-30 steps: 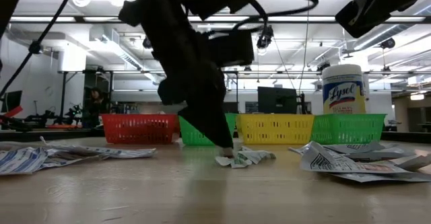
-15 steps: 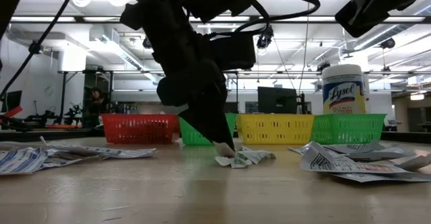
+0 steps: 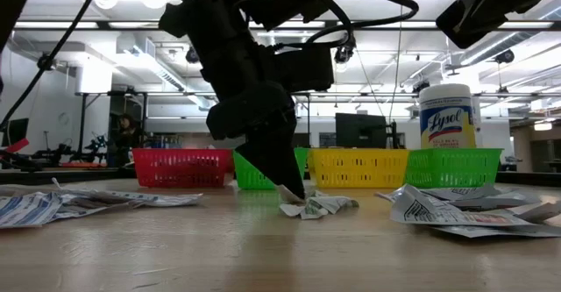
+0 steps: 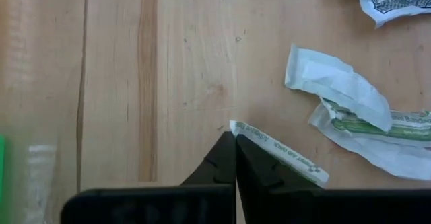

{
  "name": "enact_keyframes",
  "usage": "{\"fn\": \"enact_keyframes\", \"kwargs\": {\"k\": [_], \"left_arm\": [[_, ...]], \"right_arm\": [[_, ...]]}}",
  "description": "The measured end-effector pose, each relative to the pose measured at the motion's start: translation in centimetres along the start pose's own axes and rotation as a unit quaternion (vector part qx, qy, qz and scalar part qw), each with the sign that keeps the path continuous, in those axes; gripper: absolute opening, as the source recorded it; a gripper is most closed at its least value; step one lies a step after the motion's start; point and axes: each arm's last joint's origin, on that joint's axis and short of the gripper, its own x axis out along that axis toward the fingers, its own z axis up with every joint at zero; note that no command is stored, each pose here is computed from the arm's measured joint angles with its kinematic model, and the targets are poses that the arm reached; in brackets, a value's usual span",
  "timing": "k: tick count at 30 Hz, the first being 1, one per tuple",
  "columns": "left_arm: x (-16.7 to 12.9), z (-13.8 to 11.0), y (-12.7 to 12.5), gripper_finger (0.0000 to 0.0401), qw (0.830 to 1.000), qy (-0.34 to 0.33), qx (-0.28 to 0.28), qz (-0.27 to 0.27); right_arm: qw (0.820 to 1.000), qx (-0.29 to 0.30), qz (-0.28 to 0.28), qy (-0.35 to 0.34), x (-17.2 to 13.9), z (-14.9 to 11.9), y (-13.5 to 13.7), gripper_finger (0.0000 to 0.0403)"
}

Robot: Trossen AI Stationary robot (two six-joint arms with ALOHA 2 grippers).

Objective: Pick & Place First Aid Supplies
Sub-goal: Put the green bandage into the right green basket

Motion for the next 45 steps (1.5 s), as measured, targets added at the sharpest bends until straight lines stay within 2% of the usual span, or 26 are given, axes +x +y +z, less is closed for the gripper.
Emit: {"fn": "enact_keyframes", "kwargs": {"k": [7, 13, 16, 19, 23, 26, 32, 34, 45], "left_arm": [[-1.7, 1.8, 0.1, 0.0000, 0.999, -0.032, 0.009, 0.005], [-5.4, 3.1, 1.0, 0.0000, 0.994, -0.080, -0.013, 0.080], [-8.1, 3.8, 1.6, 0.0000, 0.984, -0.124, -0.046, 0.122], [-10.4, 4.5, 1.9, 0.0000, 0.967, -0.175, -0.084, 0.164], [-12.6, 5.6, 2.1, 0.0000, 0.943, -0.249, -0.113, 0.188], [-13.1, 6.4, 2.1, 0.0000, 0.928, -0.290, -0.118, 0.204], [-12.9, 7.5, 2.0, 0.0000, 0.904, -0.339, -0.116, 0.231], [-12.7, 7.5, 2.0, 0.0000, 0.900, -0.339, -0.117, 0.248], [-11.3, 8.1, 1.7, 0.0000, 0.888, -0.360, -0.110, 0.266]], "right_arm": [[1.000, 0.003, 0.001, -0.003, 0.0, 0.1, 0.0, 0.0089], [1.000, 0.021, -0.002, 0.009, 0.6, -0.4, -0.1, 0.0081], [1.000, 0.026, -0.003, 0.016, 1.0, -0.7, -0.2, 0.0077], [1.000, 0.027, -0.003, 0.015, 1.3, -1.1, -0.3, 0.0079], [1.000, 0.016, 0.004, -0.020, 1.8, -0.9, -0.3, 0.0088], [0.999, 0.012, -0.002, -0.052, 1.8, -0.4, -0.3, 0.0093], [0.991, 0.015, -0.060, -0.120, 1.7, 0.8, -0.5, 0.0107], [0.988, 0.015, -0.070, -0.133, 1.7, 1.0, -0.5, 0.0114], [0.977, 0.037, -0.112, -0.179, 1.9, 1.8, -0.7, 0.0155]]}}
